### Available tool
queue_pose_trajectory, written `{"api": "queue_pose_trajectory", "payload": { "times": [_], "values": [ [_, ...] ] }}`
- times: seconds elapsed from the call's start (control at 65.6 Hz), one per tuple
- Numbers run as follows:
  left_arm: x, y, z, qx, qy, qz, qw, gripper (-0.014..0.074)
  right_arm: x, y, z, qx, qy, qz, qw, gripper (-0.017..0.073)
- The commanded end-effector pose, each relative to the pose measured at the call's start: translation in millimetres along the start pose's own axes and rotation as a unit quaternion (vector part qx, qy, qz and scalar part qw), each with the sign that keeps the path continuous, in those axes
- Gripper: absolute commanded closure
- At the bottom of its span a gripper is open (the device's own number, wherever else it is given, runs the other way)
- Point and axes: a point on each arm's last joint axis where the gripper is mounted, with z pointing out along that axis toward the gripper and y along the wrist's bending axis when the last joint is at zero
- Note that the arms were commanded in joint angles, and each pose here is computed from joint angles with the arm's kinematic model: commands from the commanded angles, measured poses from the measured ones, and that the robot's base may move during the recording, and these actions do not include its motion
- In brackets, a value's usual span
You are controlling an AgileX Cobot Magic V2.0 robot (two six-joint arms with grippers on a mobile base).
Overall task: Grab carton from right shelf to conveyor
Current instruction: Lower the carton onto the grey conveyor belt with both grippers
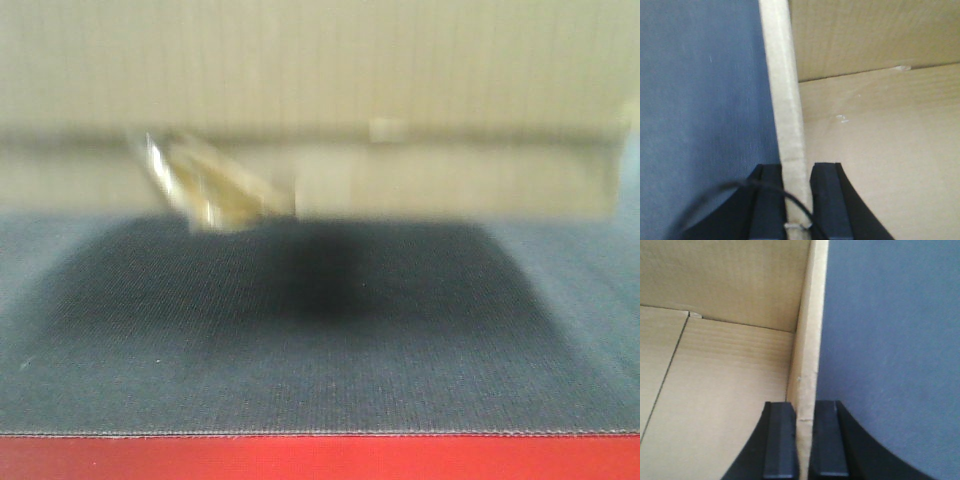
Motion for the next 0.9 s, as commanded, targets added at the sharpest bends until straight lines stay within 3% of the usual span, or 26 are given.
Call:
{"api": "queue_pose_trajectory", "payload": {
  "times": [0.0, 0.244, 0.366, 0.473, 0.58, 0.641, 0.885],
  "values": [
    [5.4, -2.5, 11.7, 0.0, -0.007, 0.015, 1.0, 0.0613, 6.9, -2.1, 18.4, 0.01, -0.007, -0.019, 1.0, 0.0627],
    [19.8, -8.2, 43.7, 0.007, -0.004, 0.029, 1.0, 0.0589, 16.3, 0.0, 47.1, 0.007, 0.001, -0.026, 1.0, 0.0627],
    [20.3, -9.0, 46.4, 0.008, -0.006, 0.031, 0.999, 0.0434, 14.3, 0.7, 47.1, 0.003, -0.01, -0.027, 1.0, 0.0624],
    [19.9, -8.9, 46.4, 0.008, -0.008, 0.031, 0.999, 0.0188, 15.1, 0.3, 46.7, 0.005, -0.005, -0.026, 1.0, 0.0468],
    [19.8, -8.6, 44.9, 0.008, -0.01, 0.031, 0.999, 0.0004, 16.1, -0.4, 44.8, 0.007, 0.0, -0.026, 1.0, 0.016],
    [19.7, -8.0, 40.9, 0.011, -0.014, 0.029, 0.999, -0.0018, 16.0, -0.8, 43.4, 0.008, 0.0, -0.025, 1.0, -0.002],
    [16.6, 4.1, -4.2, 0.007, -0.072, 0.024, 0.997, -0.0006, 5.1, -6.6, 15.7, 0.005, -0.04, -0.015, 0.999, -0.0003]
  ]
}}
